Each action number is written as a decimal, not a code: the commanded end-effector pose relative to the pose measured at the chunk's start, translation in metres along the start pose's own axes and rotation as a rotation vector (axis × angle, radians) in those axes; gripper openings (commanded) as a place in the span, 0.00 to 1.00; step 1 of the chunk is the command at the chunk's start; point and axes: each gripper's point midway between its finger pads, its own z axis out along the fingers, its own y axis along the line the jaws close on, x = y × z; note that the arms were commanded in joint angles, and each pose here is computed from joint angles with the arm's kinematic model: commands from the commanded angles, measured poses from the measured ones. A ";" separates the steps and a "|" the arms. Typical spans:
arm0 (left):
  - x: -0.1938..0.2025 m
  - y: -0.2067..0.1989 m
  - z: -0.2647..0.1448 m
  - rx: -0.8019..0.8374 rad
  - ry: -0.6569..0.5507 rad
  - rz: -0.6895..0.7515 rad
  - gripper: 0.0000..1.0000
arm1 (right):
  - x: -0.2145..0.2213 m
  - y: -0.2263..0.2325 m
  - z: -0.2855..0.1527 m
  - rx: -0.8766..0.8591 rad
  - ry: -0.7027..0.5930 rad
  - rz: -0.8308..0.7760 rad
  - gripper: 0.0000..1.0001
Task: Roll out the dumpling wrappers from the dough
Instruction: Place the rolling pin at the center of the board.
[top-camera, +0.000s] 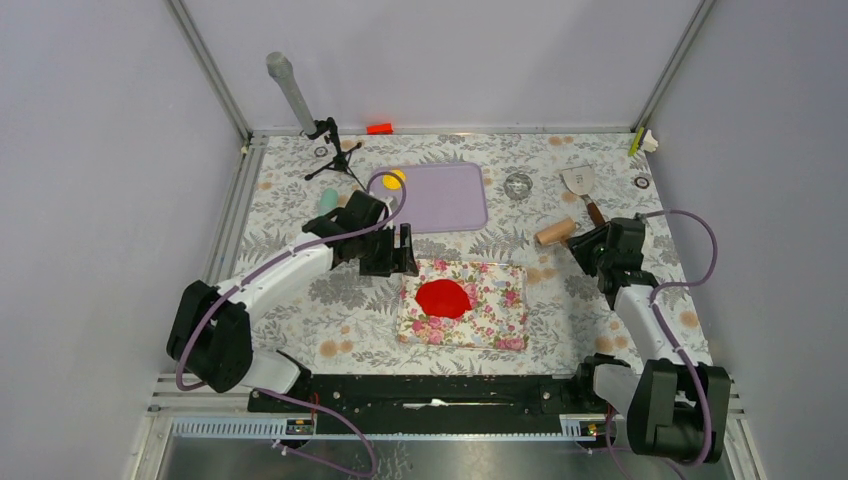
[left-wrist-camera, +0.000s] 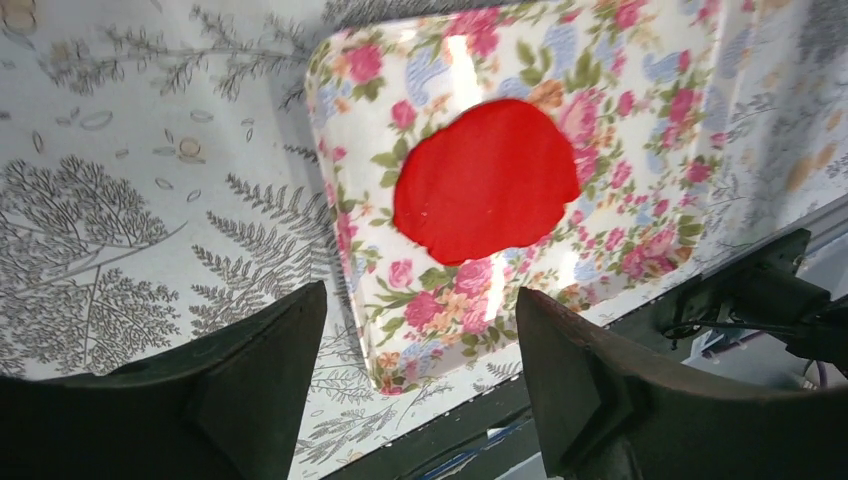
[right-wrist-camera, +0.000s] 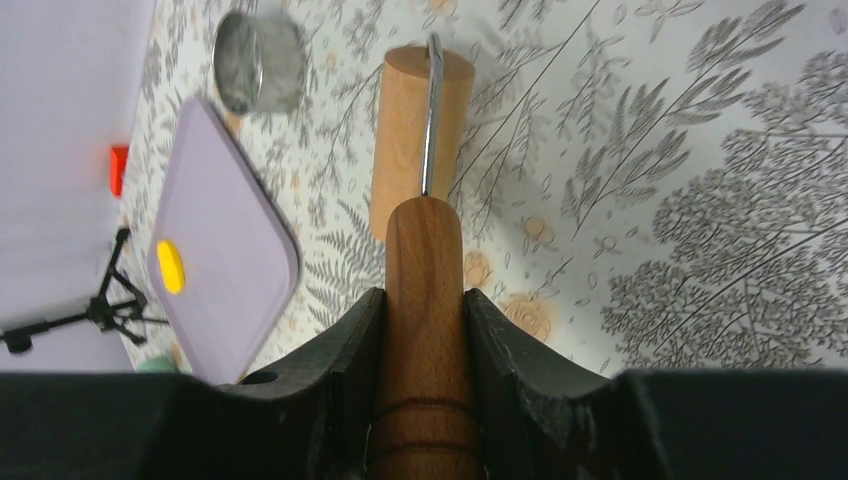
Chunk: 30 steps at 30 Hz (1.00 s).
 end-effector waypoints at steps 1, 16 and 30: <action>-0.018 -0.017 -0.027 0.028 -0.036 0.072 0.75 | -0.006 -0.036 0.013 0.131 -0.035 0.069 0.00; -0.071 -0.063 -0.116 -0.010 -0.139 0.168 0.94 | -0.042 -0.030 -0.006 0.321 -0.084 0.023 0.90; -0.077 -0.056 -0.144 -0.042 -0.255 0.165 0.99 | -0.036 0.029 0.029 0.376 -0.113 -0.202 0.97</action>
